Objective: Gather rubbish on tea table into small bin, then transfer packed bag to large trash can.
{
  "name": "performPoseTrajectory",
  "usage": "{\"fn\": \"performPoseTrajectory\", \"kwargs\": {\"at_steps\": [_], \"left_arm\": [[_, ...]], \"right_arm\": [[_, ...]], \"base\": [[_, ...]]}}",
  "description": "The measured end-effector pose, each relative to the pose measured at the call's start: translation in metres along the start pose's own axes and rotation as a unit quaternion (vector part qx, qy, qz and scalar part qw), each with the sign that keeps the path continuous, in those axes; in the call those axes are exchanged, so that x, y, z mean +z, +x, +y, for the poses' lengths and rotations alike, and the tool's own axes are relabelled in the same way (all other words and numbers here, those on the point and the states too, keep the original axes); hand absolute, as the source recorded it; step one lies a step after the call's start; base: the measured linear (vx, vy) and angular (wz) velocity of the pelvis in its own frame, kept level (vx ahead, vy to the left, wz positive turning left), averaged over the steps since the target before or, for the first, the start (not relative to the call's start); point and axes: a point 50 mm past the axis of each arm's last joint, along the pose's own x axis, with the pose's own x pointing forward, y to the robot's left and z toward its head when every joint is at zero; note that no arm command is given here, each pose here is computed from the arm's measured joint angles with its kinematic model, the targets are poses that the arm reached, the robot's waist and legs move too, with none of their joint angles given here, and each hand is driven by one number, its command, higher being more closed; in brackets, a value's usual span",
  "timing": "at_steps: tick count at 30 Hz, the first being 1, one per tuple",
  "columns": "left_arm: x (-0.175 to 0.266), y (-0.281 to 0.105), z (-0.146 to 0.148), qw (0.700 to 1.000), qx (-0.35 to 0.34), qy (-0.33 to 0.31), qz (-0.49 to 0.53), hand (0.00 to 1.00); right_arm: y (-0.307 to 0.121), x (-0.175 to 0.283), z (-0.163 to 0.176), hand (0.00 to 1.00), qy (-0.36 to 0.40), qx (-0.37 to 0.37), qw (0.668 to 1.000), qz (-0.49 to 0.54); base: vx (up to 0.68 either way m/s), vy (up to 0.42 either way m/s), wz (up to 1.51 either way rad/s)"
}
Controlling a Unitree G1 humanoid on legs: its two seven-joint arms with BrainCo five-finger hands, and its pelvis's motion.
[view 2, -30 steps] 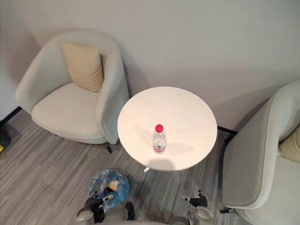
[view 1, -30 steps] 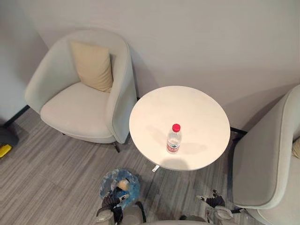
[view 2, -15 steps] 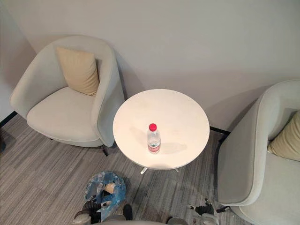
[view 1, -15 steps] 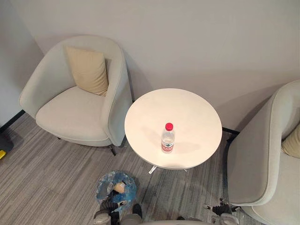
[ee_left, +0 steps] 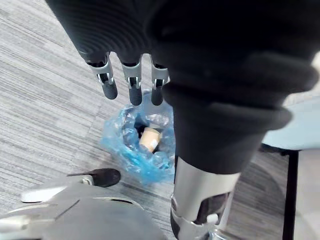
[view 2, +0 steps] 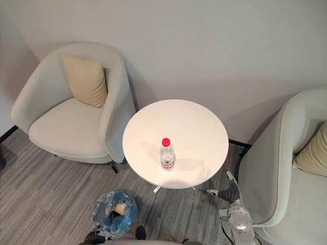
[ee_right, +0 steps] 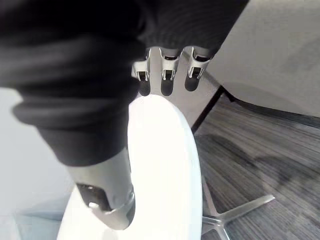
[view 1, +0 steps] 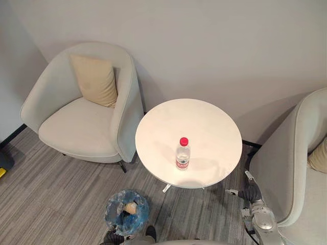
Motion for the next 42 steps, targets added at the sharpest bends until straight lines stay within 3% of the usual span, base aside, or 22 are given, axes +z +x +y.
{"fn": "performPoseTrajectory", "kwargs": {"at_steps": [15, 27, 42], "left_arm": [[0.003, 0.0, -0.007, 0.999, -0.017, 0.038, -0.015, 0.0], [0.006, -0.001, -0.01, 0.998, -0.024, 0.052, -0.028, 0.0], [0.011, -0.001, -0.011, 0.998, -0.024, 0.049, -0.039, 0.0]], "right_arm": [[0.01, 0.059, 0.059, 0.0, -0.035, 0.134, 0.98, -0.14], [0.022, 0.071, 0.063, 0.0, -0.048, 0.131, 0.978, -0.156], [0.038, 0.078, 0.063, 0.0, 0.021, 0.089, 0.987, -0.133]], "base": [[-0.01, 0.002, 0.03], [0.02, -0.007, 0.09], [0.0, -0.001, 0.04]]}}
